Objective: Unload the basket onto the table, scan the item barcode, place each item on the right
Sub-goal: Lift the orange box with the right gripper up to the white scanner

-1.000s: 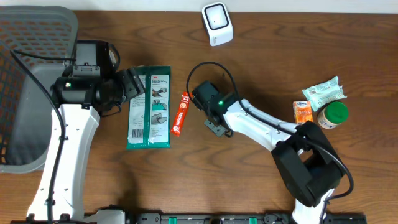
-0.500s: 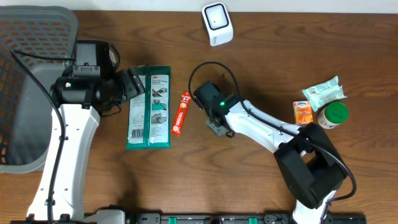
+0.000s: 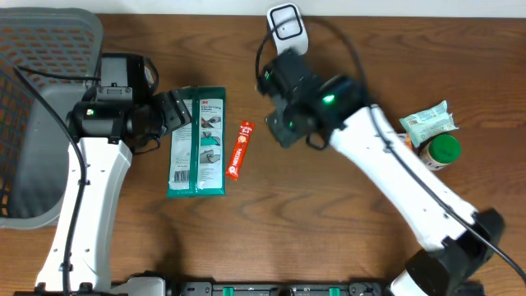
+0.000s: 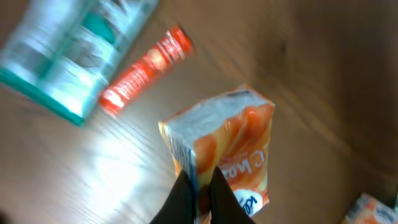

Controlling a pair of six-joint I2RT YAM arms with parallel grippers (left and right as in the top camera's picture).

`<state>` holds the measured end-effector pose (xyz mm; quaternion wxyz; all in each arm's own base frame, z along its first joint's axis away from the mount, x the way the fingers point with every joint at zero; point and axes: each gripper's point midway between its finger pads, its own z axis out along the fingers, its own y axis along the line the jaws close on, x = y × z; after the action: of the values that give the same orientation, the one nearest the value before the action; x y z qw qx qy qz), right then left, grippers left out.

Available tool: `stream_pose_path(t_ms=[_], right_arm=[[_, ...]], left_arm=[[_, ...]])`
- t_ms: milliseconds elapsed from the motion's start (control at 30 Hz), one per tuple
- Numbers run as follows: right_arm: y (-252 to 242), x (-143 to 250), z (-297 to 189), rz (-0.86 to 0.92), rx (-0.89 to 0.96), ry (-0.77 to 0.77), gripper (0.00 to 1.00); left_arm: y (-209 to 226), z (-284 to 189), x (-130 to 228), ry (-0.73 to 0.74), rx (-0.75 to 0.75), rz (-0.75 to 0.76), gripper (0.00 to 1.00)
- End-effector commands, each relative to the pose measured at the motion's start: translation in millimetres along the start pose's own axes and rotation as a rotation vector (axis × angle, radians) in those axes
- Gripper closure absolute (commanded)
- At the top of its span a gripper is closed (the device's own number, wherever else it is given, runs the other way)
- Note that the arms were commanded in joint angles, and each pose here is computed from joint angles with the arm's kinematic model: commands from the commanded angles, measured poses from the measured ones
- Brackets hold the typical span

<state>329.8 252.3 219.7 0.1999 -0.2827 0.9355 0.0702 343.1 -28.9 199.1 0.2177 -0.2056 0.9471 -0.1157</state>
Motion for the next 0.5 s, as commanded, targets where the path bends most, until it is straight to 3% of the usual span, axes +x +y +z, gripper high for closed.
stream_pose_path(t_ms=[0,167,267,467], right_arm=[[6,-27,-46,0.099,-0.119,-0.094,0.99],[-14,-54,-109,0.217,-0.118,-0.222,0.99],[-15,-73,-146,0.252,-0.210,-0.322,0.99],[-28,-85,-144,0.296,-0.314,-0.340,0.99]], left_arm=[[1,-3,-3,-0.012,-0.003,0.005,0.20],[1,-3,-3,-0.012,-0.003,0.005,0.20],[0,-3,-3,-0.011,-0.003,0.005,0.20],[1,-3,-3,-0.012,-0.003,0.005,0.20]])
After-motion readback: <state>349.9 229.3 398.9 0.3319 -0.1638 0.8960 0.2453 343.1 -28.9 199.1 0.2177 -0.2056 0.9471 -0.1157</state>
